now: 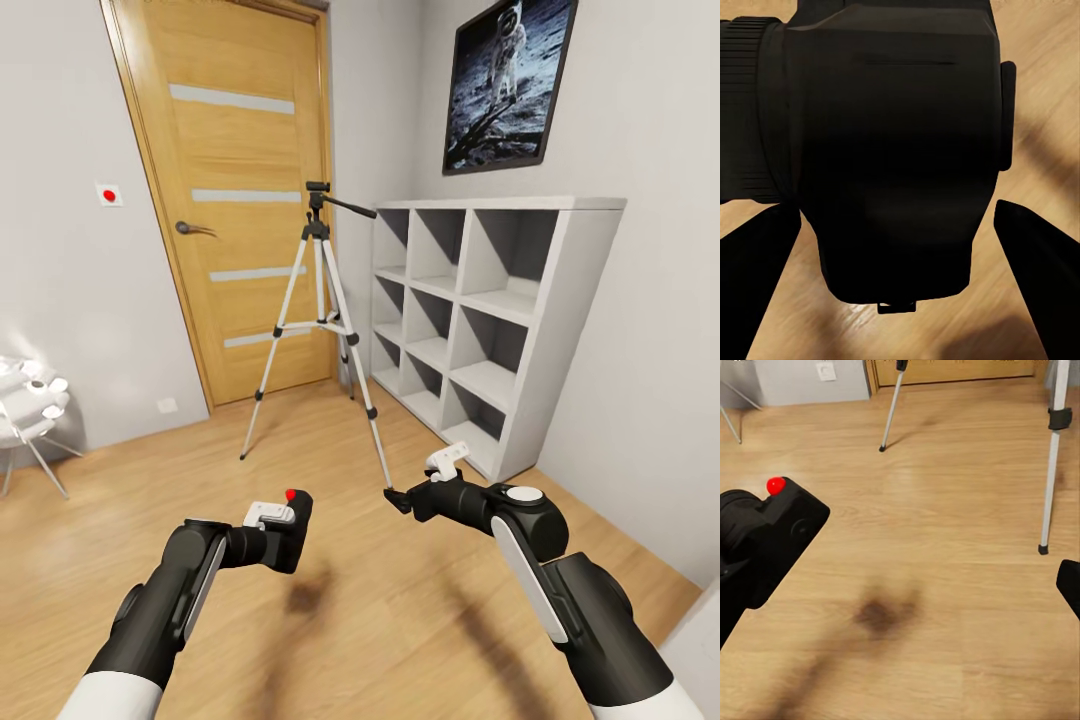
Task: Attach the digital camera to the camera tripod in the bedroom.
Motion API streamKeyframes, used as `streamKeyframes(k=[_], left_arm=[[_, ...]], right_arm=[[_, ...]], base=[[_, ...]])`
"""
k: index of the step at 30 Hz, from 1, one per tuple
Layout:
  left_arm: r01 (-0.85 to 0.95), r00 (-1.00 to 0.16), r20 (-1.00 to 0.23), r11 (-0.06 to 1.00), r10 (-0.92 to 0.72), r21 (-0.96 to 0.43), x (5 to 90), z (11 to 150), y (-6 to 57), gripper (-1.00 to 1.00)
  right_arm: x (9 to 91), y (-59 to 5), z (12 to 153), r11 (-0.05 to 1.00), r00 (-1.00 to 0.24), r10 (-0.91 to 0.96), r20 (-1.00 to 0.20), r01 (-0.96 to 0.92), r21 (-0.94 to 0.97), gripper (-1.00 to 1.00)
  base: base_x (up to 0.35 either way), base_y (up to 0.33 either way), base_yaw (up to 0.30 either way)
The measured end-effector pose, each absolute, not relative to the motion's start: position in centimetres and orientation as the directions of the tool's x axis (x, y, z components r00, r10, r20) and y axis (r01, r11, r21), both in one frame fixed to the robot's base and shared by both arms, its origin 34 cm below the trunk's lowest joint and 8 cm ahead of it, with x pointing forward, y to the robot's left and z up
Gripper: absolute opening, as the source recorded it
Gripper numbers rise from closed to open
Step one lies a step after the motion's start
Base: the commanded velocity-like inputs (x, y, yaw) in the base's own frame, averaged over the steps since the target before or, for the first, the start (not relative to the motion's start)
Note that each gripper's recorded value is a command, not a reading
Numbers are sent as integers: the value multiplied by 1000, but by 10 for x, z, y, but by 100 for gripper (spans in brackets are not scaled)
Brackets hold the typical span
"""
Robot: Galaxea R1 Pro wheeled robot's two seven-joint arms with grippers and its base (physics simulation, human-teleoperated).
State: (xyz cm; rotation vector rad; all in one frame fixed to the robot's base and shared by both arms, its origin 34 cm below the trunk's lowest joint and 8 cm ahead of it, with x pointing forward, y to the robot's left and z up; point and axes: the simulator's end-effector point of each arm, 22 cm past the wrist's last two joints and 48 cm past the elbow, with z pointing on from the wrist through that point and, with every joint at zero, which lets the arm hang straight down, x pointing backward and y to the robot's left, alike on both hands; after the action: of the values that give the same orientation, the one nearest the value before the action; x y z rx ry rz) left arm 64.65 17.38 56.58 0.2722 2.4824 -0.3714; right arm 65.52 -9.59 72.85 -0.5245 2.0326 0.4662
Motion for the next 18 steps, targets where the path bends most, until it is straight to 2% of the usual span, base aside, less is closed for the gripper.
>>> streamKeyframes(k=[18], left_arm=[[278, -795, -597, 939, 107, -202, 654, 604, 174, -100]], right_arm=[[665, -99, 769, 838, -453, -173, -874, -534, 111, 100]], base=[[0, 0, 0]])
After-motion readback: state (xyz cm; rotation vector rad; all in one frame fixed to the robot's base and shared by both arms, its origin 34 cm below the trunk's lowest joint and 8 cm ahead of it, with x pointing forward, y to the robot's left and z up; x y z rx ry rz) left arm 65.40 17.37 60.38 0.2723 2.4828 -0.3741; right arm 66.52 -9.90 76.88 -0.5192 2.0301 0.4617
